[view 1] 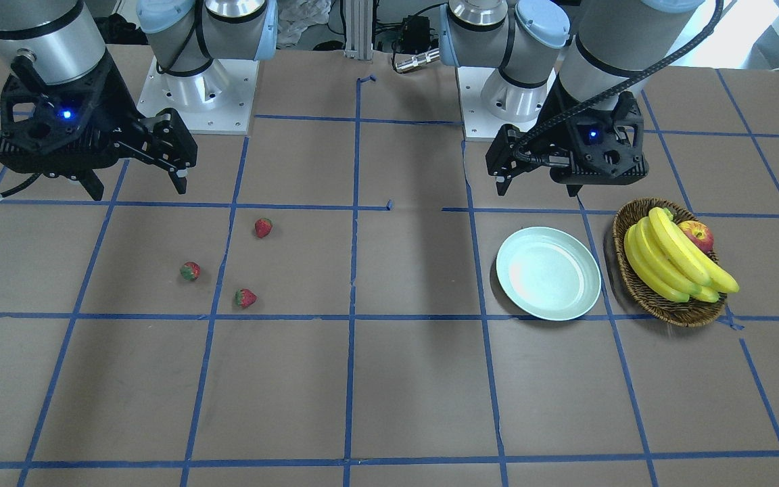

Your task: Collect all strawberries into plate

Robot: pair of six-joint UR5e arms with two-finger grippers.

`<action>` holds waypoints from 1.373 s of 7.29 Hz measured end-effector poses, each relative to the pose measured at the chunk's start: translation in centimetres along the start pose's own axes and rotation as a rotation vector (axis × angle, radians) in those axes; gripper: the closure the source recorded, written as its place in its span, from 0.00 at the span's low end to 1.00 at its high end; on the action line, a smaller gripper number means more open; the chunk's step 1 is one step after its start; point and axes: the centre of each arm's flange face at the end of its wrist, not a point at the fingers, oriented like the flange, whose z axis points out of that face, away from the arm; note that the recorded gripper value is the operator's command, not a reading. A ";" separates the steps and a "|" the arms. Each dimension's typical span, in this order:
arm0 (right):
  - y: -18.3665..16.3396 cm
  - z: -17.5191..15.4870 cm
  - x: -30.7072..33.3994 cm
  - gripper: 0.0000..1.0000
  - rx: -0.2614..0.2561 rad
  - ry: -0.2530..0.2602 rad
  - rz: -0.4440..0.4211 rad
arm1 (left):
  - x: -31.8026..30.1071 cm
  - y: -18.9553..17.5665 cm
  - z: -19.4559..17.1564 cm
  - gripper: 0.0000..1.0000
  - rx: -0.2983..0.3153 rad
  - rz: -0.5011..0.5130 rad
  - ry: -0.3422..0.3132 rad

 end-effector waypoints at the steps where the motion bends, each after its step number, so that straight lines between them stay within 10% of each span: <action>1: -0.1 0.3 0.0 0.00 -0.006 0.000 0.002 | -0.1 0.0 0.1 0.00 -0.001 -0.001 0.000; 7: -0.1 18.8 1.0 0.02 -0.207 0.034 -0.017 | -0.4 -0.3 1.2 0.00 -0.016 -0.006 0.001; 10: 3.5 27.4 2.0 0.05 -0.205 0.051 -0.021 | -0.4 -0.3 1.3 0.00 -0.018 -0.006 0.001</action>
